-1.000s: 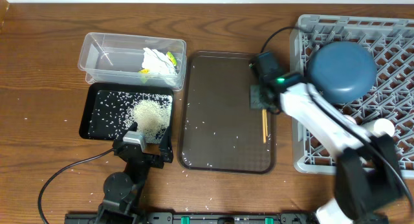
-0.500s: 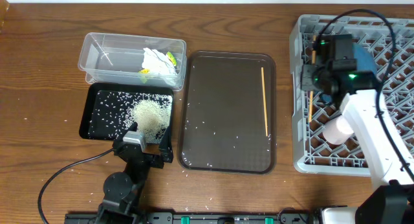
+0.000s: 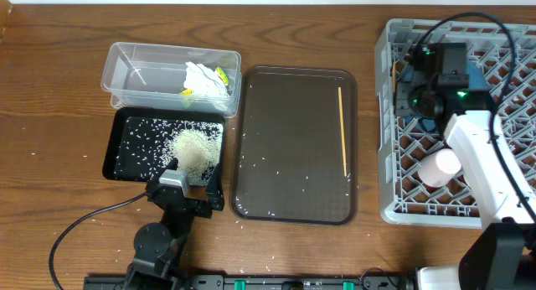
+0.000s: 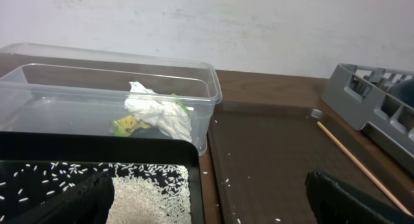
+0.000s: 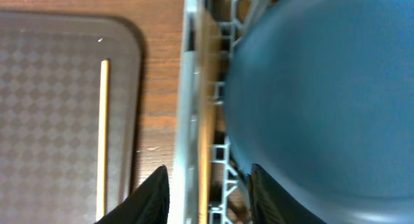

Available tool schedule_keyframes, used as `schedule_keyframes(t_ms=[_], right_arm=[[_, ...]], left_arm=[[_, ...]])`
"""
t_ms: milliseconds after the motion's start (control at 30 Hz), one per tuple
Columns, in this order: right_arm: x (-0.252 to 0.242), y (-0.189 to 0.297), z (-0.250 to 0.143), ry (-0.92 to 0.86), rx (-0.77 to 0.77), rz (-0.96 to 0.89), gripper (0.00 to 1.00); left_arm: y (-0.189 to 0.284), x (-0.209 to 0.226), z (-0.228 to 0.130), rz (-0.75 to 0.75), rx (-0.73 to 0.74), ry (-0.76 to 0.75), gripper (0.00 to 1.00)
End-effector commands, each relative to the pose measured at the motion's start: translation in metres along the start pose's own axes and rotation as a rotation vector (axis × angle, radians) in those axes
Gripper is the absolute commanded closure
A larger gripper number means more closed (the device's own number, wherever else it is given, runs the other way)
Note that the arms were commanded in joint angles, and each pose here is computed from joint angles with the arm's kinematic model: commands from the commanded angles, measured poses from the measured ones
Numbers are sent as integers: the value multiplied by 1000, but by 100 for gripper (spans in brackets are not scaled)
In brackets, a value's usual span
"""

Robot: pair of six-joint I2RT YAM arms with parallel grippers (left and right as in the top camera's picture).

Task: Sort waste into correct bins and load items into the dishwasher rack
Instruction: 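Grasp the second chopstick and place it in the rack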

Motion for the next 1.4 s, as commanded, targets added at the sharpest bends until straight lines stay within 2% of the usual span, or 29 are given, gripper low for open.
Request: schedule_keyframes(t_ms=[0,133,233,467,767,867,933,1000,1167,1267,1367], right_arm=[[29,5,6,4,-18,60,60],[78,9,5,100,5,113,59],[103,6,1,117,31,61,57],[125,-50,-1,66,70,-26,56],[131,-107,-31,80,226,-12,68],[132,-119,-42,55,282,-22,79],[130,-124,-48,38,316,-18,90],[129,-124,-50,30,330,0,99],[128,-100,-36,56,291,42,99],[127,-64,-14,132,181,122,99],[112,-24,6,179,48,127,99]], left_arm=[[-2,7,-12,28,33,-10,3],[-2,7,-12,28,33,-10,3],[-2,7,-12,28,33,-10,3],[-2,7,-12,28,33,-10,3],[-2,7,-12,28,33,-10,3],[-2,7,-12,28,33,-10,3],[-2,7,-12,28,33,-10,3],[-2,7,-12,28,33,-10,3],[-2,7,-12,28,33,-10,3],[-2,7,-12,28,33,-10,3],[-2,7,-12,28,32,-10,3]])
Point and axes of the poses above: each gripper's point midway between its finger pads, its own y axis back along the fingers, its own x axis along the line the jaws close on, z = x × y, the point moved 8 cm from there along y, back along the fingers, and after that the axes turned 15 degrees about y, right-handed, at the moved point
